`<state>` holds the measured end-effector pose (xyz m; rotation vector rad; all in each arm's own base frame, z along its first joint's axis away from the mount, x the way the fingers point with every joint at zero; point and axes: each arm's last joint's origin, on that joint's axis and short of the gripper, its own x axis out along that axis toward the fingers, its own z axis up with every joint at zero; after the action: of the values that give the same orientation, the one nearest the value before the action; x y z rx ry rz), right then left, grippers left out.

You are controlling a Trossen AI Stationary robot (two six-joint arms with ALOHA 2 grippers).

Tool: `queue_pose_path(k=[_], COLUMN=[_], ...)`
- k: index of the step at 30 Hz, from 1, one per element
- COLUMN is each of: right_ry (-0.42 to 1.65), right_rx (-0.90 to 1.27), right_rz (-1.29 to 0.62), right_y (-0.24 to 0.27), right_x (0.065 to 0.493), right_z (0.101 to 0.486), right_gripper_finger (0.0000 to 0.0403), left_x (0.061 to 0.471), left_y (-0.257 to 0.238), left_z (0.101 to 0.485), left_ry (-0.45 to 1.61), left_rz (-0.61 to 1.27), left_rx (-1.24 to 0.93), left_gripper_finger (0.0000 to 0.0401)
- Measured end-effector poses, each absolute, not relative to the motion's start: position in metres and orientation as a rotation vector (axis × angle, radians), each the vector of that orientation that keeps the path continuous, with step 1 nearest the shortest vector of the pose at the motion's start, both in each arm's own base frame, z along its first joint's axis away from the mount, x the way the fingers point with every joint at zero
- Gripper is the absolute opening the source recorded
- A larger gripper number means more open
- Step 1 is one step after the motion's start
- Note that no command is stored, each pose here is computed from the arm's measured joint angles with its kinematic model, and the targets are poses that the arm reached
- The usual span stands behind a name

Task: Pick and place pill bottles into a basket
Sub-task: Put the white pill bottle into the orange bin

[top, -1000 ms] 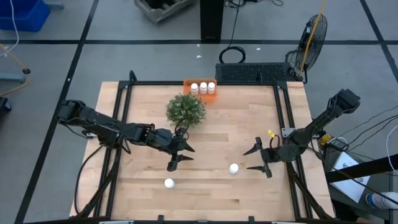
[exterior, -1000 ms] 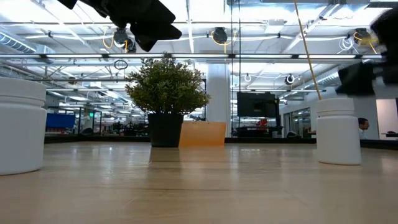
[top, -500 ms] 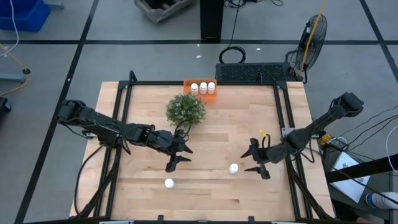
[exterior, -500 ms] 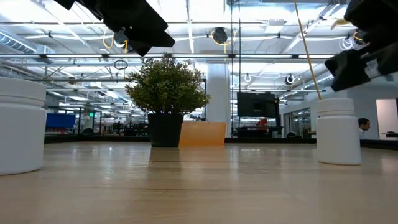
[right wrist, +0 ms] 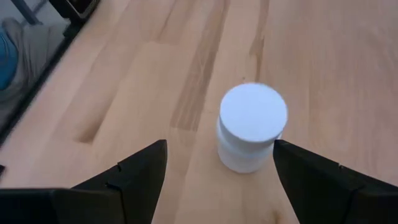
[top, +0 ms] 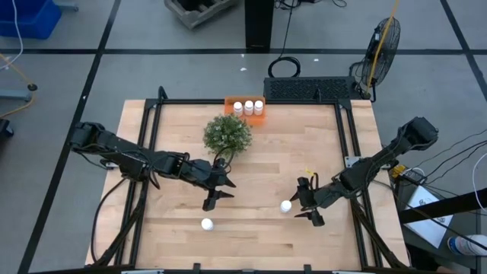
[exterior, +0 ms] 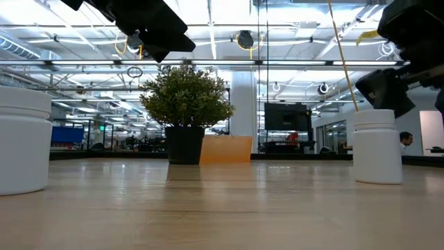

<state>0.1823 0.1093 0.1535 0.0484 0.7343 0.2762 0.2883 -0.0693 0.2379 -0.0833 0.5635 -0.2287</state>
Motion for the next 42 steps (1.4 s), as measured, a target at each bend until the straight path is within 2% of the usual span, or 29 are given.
queue_pose_path(k=[9, 18, 27, 42], right_ry=[0.726, 0.757, 0.837, 0.847], right_rx=[0.034, 0.128, 0.035, -0.055], right_rz=[0.269, 0.267, 0.310, 0.305], right_y=[0.110, 0.088, 0.089, 0.094], right_x=[0.190, 0.201, 0.219, 0.230], right_z=[0.146, 0.150, 0.190, 0.212], right_gripper_finger=[0.0283, 0.0283, 0.0283, 0.0283], left_x=[0.288, 0.288, 0.288, 0.287], left_y=[-0.069, -0.069, -0.069, -0.073], left_z=[0.238, 0.238, 0.238, 0.237], left_ry=[0.562, 0.563, 0.566, 0.579], left_rz=[-0.230, -0.230, -0.231, -0.244], left_rx=[-0.078, -0.082, -0.082, -0.078], left_gripper_finger=[0.0173, 0.0173, 0.0173, 0.0173])
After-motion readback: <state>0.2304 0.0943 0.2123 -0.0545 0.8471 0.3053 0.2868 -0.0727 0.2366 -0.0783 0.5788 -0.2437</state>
